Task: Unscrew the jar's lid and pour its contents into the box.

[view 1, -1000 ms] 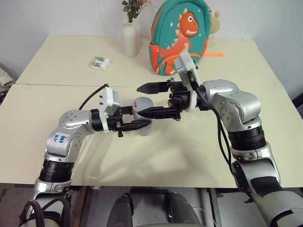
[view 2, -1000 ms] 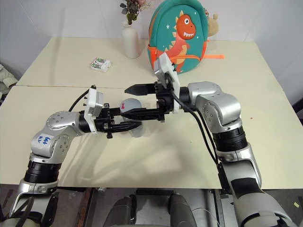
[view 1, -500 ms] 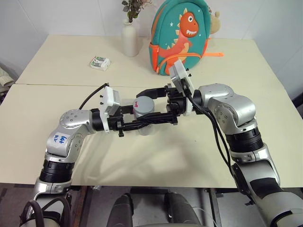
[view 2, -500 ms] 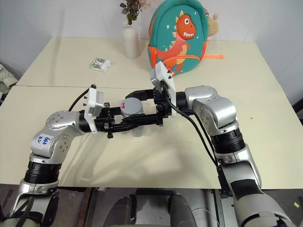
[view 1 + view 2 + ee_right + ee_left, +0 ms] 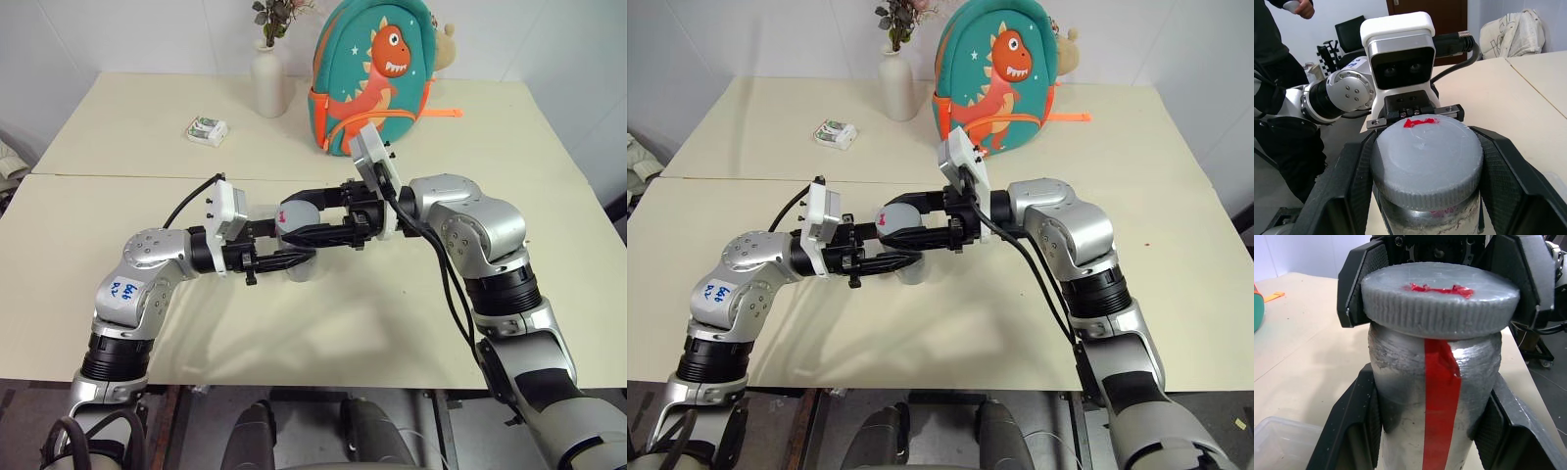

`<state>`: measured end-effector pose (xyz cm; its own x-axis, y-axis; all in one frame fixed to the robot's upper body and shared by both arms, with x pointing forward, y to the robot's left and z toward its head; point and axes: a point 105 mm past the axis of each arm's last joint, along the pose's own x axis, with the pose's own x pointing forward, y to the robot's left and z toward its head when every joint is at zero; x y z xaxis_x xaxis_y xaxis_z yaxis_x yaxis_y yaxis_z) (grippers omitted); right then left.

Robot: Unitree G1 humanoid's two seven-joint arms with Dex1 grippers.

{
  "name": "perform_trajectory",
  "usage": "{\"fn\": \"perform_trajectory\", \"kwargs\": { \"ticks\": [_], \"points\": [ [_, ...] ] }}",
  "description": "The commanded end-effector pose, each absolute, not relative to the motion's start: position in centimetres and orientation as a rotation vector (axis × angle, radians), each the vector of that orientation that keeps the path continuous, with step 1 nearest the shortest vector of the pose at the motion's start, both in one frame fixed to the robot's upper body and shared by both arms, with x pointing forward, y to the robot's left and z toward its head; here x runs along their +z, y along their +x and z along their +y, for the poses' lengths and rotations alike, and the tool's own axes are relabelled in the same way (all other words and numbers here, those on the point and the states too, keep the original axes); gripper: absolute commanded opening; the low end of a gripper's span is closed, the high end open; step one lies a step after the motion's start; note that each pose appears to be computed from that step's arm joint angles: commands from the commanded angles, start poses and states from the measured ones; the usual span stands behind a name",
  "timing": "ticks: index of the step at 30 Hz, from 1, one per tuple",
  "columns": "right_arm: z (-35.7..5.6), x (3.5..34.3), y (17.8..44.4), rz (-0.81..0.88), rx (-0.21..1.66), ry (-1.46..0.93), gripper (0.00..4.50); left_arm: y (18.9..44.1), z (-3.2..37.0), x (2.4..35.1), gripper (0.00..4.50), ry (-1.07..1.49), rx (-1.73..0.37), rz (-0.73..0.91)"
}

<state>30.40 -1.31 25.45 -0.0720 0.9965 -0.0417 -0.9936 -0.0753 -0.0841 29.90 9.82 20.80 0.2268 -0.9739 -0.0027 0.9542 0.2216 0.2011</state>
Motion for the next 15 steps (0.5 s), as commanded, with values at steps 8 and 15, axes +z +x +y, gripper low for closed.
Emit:
{"fn": "perform_trajectory", "kwargs": {
  "ticks": [8,15],
  "points": [
    [-1.7,29.9,28.5,-0.105,1.736,0.161,2.59,29.3,9.7,21.2,2.01,0.178,-1.349,-0.163],
    [-3.0,30.2,30.2,-0.19,1.58,0.127,2.59,29.3,9.9,21.4,2.01,0.18,-1.34,-0.17]
  ]
}}
